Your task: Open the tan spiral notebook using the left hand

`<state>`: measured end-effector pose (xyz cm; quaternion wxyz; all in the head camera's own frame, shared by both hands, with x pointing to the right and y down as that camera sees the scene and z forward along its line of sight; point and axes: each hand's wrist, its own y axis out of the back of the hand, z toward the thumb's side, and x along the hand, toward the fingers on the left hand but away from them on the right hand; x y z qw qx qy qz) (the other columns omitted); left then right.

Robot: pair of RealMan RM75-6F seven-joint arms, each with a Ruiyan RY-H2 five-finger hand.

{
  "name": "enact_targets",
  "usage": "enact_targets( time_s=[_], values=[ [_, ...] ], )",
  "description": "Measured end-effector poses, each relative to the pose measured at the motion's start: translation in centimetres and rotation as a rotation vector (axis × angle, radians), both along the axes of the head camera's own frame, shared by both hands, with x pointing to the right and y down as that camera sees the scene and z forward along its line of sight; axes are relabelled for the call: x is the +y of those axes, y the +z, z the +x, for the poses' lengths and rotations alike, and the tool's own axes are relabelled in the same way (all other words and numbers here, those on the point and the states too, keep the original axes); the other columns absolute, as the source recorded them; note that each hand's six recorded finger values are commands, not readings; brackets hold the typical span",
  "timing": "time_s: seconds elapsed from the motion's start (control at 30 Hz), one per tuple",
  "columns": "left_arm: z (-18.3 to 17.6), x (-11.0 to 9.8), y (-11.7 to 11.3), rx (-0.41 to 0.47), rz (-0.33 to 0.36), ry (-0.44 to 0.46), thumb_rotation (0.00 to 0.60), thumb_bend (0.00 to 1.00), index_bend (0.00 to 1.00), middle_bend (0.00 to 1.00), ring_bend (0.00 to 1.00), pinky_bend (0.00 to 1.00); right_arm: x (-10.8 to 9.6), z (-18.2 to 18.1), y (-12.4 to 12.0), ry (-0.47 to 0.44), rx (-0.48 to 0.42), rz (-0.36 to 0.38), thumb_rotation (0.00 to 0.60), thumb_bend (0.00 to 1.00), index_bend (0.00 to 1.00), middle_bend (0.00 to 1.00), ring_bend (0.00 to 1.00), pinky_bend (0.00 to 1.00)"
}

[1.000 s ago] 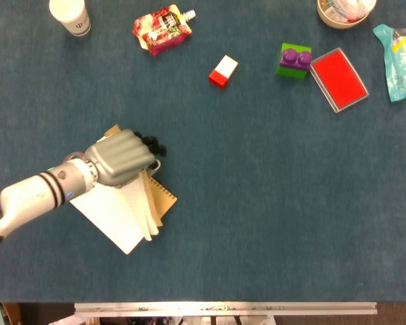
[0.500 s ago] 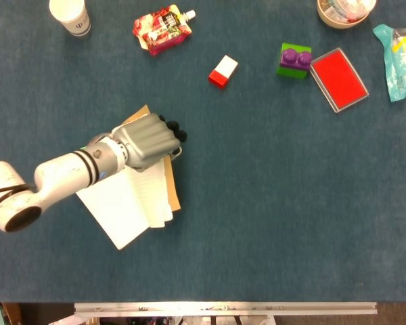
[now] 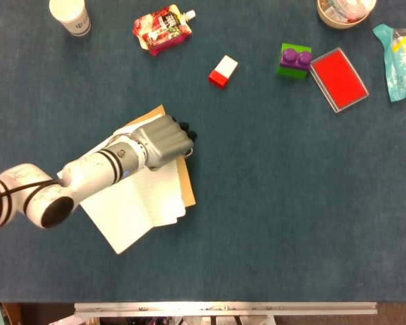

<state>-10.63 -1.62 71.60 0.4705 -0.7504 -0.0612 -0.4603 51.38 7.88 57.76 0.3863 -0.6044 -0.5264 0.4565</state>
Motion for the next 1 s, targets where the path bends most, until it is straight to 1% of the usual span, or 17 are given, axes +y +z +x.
enact_targets(
  time_s=[0.23,0.43,0.53,0.57,0.63,0.7,0.73,0.77,0.8,0.87,1.0],
  values=[
    [1.6,-0.6,0.0,0.001,0.04,-0.047,0.6,0.51,0.55,0.15,0.12,0.25,0.0,0.3,0.1,0.006,0.001,-0.004,0.6,0.39,0.36,0.37,0.23,0.29],
    [2.8,-0.5,0.0,0.033,0.059,-0.095,0.6,0.51,0.51,0.14,0.12,0.25,0.0,0.3,0.3,0.007,0.0,-0.008,0.6,0.39,0.36,0.37,0.23,0.29],
    [3.0,-0.2,0.3,0.055,0.056,-0.121,0.6,0.51,0.47,0.13,0.12,0.25,-0.1,0.4,0.3,0.007,0.0,-0.01,0.6,0.39,0.36,0.37,0.23,0.29],
    [3.0,-0.1,0.4,0.066,0.052,-0.137,0.6,0.51,0.45,0.13,0.12,0.25,-0.1,0.4,0.3,0.007,0.0,-0.01,0.6,0.39,0.36,0.37,0.23,0.29],
    [3.1,0.2,0.8,0.083,0.041,-0.161,0.6,0.51,0.36,0.1,0.09,0.24,-0.1,0.4,0.3,0.007,-0.001,-0.01,0.6,0.39,0.36,0.37,0.23,0.29],
    [3.1,0.4,1.2,0.091,0.028,-0.181,0.6,0.51,0.2,0.04,0.04,0.22,-0.1,0.4,0.3,0.008,-0.001,-0.008,0.6,0.39,0.36,0.37,0.23,0.29],
    [3.1,0.4,1.2,0.093,0.025,-0.187,0.6,0.51,0.15,0.02,0.02,0.2,-0.1,0.5,0.3,0.009,-0.001,-0.007,0.6,0.39,0.36,0.37,0.23,0.29],
    [3.1,0.5,1.4,0.096,0.017,-0.2,0.6,0.51,0.07,0.0,0.01,0.18,-0.1,0.5,0.2,0.01,-0.001,-0.006,0.6,0.39,0.36,0.37,0.23,0.29],
    [3.1,0.6,1.6,0.1,0.006,-0.211,0.6,0.51,0.03,0.0,0.0,0.17,-0.1,0.5,0.2,0.01,-0.001,-0.005,0.6,0.39,0.36,0.37,0.23,0.29],
    [3.2,1.0,1.9,0.112,-0.021,-0.239,0.6,0.51,0.0,0.0,0.0,0.15,-0.1,0.5,0.2,0.01,-0.001,-0.004,0.6,0.39,0.36,0.37,0.23,0.29],
    [3.3,1.6,2.4,0.135,-0.071,-0.282,0.6,0.51,0.0,0.0,0.0,0.12,0.0,0.5,0.2,0.008,-0.002,-0.005,0.6,0.39,0.36,0.37,0.23,0.29]
  ],
)
